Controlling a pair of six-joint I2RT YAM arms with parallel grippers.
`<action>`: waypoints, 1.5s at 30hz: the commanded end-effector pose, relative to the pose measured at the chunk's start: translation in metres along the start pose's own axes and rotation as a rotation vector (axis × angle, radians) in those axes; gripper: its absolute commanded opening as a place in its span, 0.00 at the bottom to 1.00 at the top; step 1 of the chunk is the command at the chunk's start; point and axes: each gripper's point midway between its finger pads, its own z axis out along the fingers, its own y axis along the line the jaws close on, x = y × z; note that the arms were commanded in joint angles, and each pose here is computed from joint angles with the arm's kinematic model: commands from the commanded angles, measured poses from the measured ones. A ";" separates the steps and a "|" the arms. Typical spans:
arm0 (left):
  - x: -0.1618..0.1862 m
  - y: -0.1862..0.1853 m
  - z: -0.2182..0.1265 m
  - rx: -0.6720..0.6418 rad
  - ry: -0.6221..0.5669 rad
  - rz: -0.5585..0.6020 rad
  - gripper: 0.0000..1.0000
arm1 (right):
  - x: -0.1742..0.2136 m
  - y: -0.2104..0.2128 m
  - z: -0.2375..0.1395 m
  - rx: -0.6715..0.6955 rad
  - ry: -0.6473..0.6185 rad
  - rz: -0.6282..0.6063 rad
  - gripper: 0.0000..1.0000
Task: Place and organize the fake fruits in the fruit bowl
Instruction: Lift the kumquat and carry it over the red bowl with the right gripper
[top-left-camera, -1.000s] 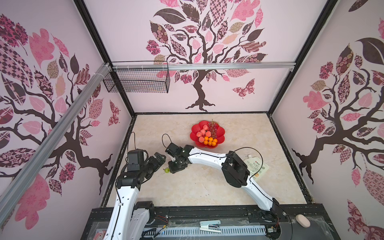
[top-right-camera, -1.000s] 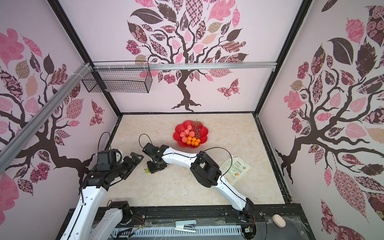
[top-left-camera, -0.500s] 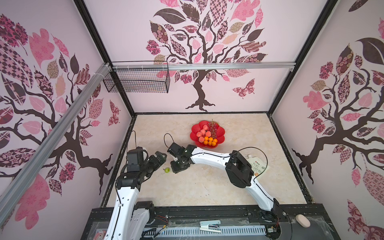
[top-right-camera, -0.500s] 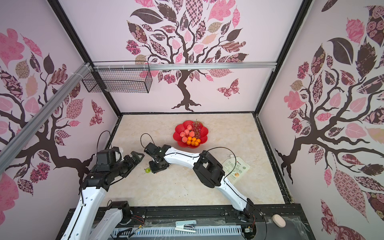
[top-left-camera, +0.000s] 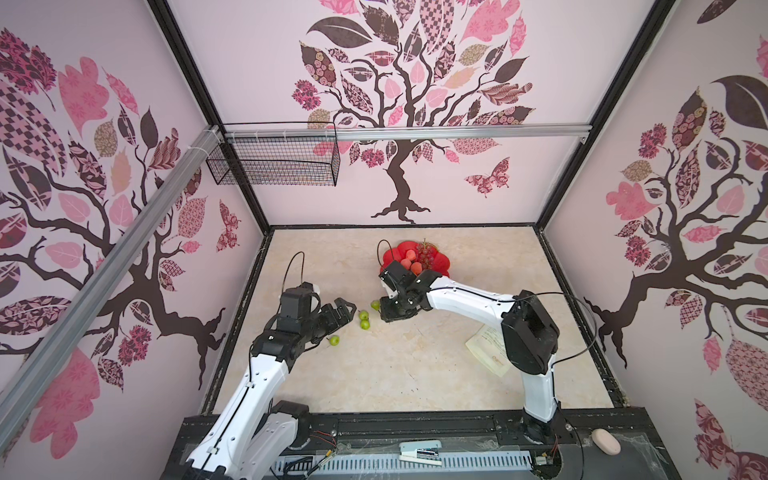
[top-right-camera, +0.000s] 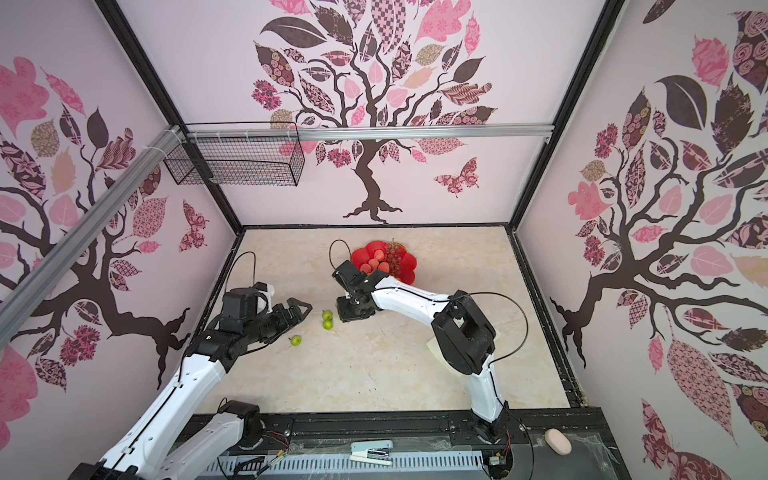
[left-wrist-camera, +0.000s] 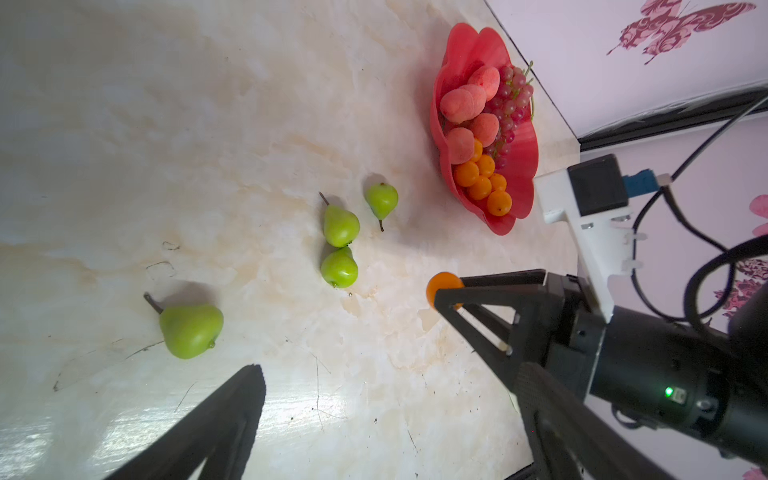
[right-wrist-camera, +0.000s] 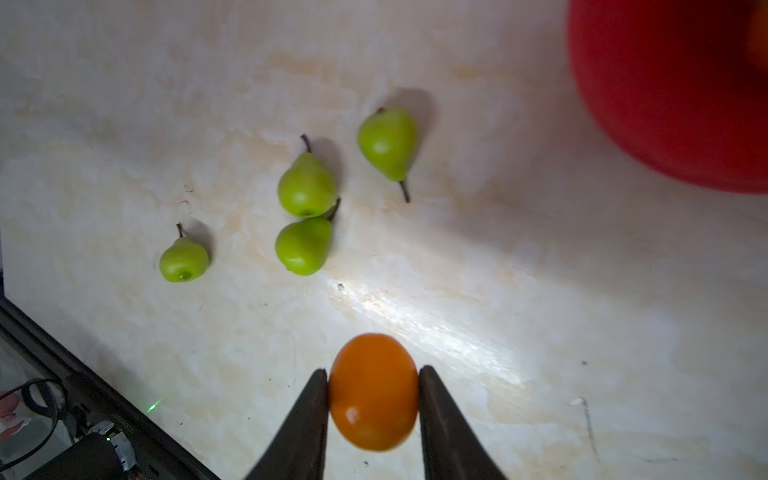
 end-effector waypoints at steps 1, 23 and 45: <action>-0.015 -0.022 0.007 0.035 -0.047 0.046 0.98 | -0.020 -0.016 -0.035 0.001 -0.083 0.023 0.37; 0.008 -0.111 0.083 0.078 0.065 0.272 0.98 | -0.072 -0.114 -0.031 0.224 -0.102 0.117 0.36; 0.012 -0.106 0.088 0.062 0.067 0.268 0.98 | -0.067 -0.136 0.013 0.292 0.039 0.125 0.39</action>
